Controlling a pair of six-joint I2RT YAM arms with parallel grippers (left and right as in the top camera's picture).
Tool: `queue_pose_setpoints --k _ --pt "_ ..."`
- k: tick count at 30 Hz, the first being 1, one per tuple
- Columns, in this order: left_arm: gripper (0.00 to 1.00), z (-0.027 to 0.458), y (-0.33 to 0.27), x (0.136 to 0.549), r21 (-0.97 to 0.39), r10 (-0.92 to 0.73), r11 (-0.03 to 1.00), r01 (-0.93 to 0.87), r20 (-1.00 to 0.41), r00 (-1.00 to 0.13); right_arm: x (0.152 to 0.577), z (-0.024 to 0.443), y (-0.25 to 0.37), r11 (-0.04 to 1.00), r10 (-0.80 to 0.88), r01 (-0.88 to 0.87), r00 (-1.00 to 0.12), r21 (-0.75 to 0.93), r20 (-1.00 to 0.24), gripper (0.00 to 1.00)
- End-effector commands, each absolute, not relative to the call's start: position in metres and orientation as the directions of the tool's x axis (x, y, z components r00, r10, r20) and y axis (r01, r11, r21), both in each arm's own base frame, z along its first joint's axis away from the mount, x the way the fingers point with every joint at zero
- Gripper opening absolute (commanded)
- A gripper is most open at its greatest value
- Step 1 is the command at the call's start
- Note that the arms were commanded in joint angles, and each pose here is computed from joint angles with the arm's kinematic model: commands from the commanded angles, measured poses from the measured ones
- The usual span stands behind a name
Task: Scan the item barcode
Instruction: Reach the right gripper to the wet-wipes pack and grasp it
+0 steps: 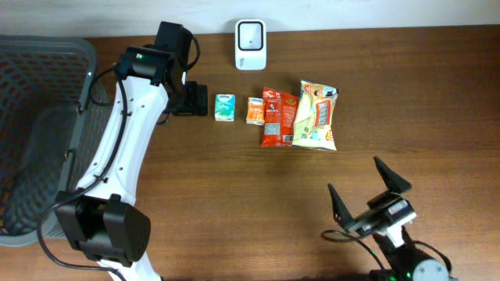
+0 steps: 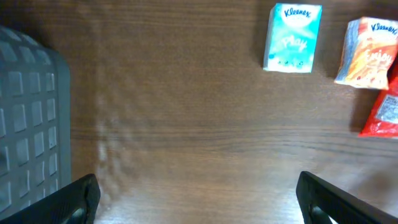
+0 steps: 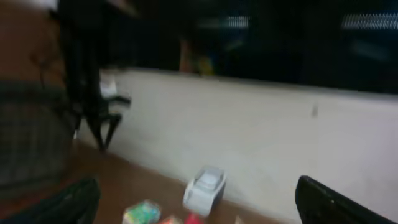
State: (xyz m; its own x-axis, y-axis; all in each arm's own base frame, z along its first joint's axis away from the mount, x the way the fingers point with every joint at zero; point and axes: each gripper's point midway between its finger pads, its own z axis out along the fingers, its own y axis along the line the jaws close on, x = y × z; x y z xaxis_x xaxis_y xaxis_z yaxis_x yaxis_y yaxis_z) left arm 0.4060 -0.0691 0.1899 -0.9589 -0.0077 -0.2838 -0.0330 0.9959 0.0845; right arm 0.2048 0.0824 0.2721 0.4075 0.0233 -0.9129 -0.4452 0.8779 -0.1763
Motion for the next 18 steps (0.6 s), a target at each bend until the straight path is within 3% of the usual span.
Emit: queue_pose_setpoints --k 1,4,8,11,14,18 --pt "0.99 0.187 -0.068 0.406 0.075 -0.03 0.996 -0.052 -0.277 -0.96 0.19 0.315 0.077 0.89 -0.07 -0.346 0.539 -0.296 -0.839 0.98" --pt "0.99 0.187 -0.068 0.406 0.075 -0.03 0.996 -0.053 -0.277 -0.96 0.189 0.359 0.062 0.918 -0.166 -0.23 0.515 -0.323 -0.841 0.98" --pt "0.99 0.187 -0.068 0.406 0.075 -0.03 0.996 -0.052 -0.277 -0.96 0.226 0.376 0.053 0.932 -0.191 -0.281 0.157 -0.229 -0.969 0.99" --pt "0.99 0.187 -0.068 0.406 0.075 -0.03 0.996 -0.052 -0.277 -0.96 0.271 0.374 0.065 0.906 -0.185 -0.411 -0.169 -0.102 -0.968 0.98" --pt "0.99 0.187 -0.068 0.406 0.075 -0.03 0.996 -0.053 -0.277 -0.96 0.286 0.359 0.118 0.711 -0.145 -0.677 -0.407 0.191 -0.902 0.98" --pt "0.99 0.187 -0.068 0.406 0.075 -0.03 0.996 -0.052 -0.277 -0.96 0.317 0.321 0.141 0.564 -0.102 -0.714 -0.558 0.414 -0.823 0.98"
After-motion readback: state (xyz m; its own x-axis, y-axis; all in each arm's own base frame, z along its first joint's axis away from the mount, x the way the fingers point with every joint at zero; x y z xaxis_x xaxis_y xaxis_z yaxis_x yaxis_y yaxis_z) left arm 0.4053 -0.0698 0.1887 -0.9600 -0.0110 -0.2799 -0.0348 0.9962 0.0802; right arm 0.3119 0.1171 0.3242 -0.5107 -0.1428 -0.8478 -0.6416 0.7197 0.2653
